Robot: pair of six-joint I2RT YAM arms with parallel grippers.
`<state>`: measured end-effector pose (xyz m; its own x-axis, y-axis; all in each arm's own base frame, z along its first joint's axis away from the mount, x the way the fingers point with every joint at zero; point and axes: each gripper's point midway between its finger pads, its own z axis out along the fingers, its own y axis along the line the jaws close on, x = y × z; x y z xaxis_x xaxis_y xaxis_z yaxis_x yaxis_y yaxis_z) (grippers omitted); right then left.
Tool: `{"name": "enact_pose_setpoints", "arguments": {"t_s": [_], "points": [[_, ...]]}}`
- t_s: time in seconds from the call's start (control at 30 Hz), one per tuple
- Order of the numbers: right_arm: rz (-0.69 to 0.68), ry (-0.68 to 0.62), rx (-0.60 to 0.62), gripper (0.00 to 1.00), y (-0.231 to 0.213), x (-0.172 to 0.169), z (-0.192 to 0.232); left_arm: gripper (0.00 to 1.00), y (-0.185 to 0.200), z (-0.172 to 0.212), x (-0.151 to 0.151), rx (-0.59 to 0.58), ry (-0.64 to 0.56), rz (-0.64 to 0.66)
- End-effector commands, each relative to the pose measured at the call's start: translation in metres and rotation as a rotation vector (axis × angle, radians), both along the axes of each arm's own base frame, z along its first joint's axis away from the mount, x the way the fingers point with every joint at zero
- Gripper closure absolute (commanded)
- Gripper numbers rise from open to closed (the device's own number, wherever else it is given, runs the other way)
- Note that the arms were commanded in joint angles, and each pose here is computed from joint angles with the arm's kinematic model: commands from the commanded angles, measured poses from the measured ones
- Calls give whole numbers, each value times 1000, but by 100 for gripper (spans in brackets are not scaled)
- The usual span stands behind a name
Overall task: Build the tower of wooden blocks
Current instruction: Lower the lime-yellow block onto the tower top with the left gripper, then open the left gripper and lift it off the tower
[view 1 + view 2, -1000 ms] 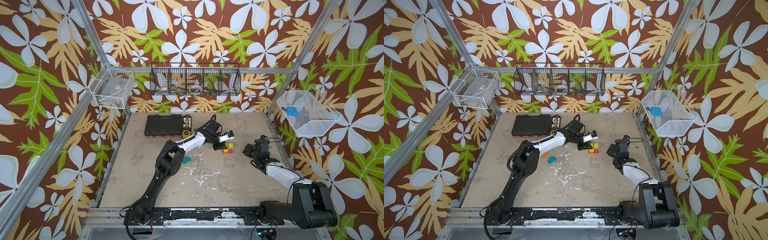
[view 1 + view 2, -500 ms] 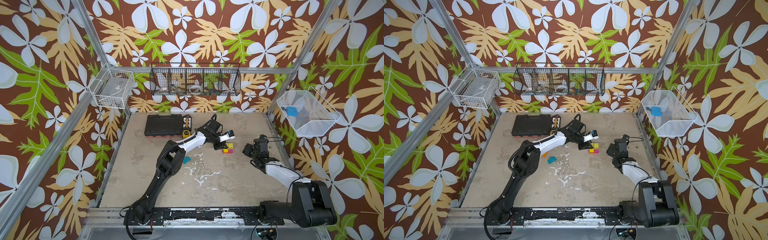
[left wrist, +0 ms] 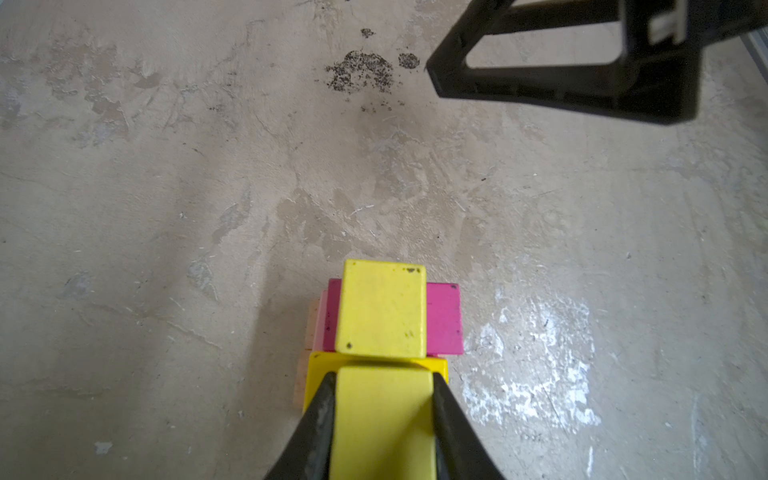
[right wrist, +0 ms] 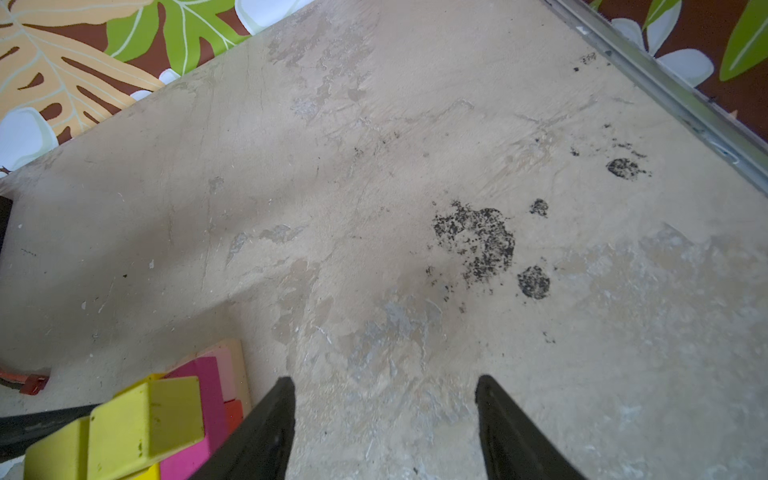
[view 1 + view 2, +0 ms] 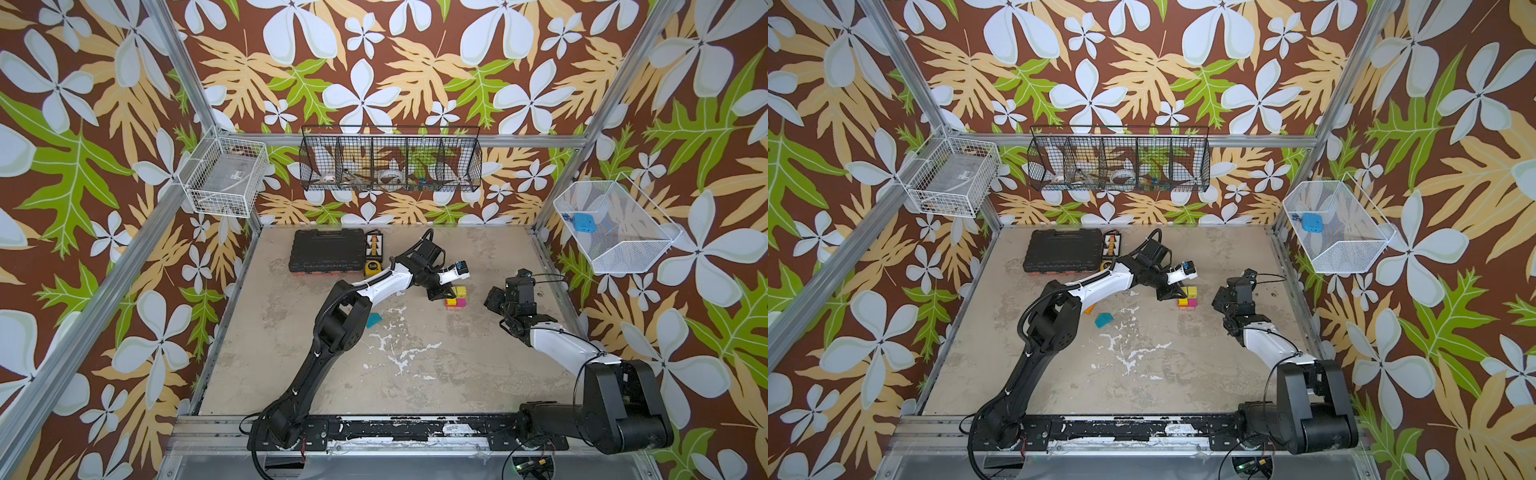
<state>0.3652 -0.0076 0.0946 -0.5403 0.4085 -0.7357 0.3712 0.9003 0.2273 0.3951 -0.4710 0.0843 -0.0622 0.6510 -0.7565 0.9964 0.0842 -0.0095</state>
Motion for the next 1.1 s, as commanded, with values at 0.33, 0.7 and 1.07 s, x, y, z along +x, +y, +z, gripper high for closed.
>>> {"name": "enact_pose_setpoints", "arguments": {"t_s": [0.33, 0.7, 1.07], "points": [[-3, -3, -19, 31, 0, 3, 2, 61, -2, 0, 2, -1, 3, 10], [-3, -4, -22, 31, 0, 3, 3, 0, 0, 12, 1, -7, -8, 21], [-4, -6, -27, 31, 1, 3, 4, 0, 36, 77, -30, -138, -115, 120]]}}
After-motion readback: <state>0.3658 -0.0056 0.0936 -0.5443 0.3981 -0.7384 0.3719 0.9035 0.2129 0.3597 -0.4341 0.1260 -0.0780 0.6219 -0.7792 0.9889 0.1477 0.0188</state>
